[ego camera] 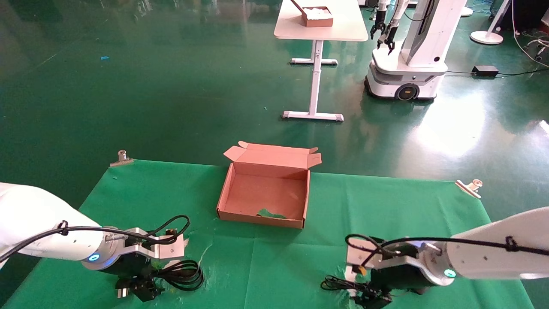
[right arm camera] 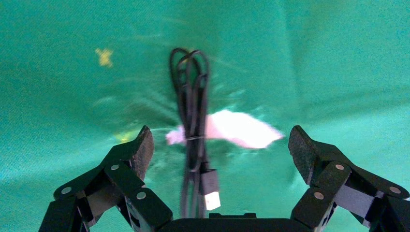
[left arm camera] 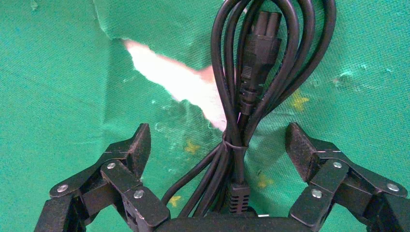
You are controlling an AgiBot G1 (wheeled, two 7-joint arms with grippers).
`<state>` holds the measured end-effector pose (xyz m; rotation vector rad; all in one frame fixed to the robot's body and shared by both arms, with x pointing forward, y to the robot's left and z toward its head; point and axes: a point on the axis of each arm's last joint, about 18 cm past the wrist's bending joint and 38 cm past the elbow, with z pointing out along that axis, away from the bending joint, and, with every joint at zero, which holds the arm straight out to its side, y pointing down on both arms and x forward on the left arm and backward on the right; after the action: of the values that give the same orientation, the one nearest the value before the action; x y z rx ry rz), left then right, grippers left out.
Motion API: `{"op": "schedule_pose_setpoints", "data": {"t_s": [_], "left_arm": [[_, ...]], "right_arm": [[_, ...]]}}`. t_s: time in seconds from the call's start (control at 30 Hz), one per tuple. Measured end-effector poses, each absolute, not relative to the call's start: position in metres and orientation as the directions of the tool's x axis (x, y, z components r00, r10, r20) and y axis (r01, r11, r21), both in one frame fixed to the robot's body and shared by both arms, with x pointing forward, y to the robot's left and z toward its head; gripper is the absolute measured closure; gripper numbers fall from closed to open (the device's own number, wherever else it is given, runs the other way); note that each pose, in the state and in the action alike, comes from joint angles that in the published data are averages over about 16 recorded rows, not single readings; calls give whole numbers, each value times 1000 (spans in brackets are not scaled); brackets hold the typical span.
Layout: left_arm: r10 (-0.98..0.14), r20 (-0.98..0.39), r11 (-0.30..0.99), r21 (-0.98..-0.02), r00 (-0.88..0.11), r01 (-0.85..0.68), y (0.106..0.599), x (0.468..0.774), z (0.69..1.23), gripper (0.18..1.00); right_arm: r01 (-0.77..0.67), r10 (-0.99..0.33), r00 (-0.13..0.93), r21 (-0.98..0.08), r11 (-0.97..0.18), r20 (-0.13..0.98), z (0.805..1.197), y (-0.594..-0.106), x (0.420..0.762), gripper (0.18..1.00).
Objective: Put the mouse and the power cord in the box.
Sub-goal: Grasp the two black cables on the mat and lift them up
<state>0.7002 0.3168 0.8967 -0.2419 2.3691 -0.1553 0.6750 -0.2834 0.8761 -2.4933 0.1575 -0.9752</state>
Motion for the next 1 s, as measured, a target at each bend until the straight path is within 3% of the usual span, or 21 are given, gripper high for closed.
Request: {"op": "schedule_pose_setpoints", "data": {"t_s": [0.7, 1.0], "left_arm": [[-220, -668, 975, -183, -711, -130, 317, 700, 896, 225], [-220, -668, 975, -183, -711, -129, 317, 700, 896, 342]], "right_arm": [[32, -270, 738, -432, -901, 618, 867, -284, 683, 203], [34, -268, 742, -434, -900, 614, 866, -284, 681, 288]]}}
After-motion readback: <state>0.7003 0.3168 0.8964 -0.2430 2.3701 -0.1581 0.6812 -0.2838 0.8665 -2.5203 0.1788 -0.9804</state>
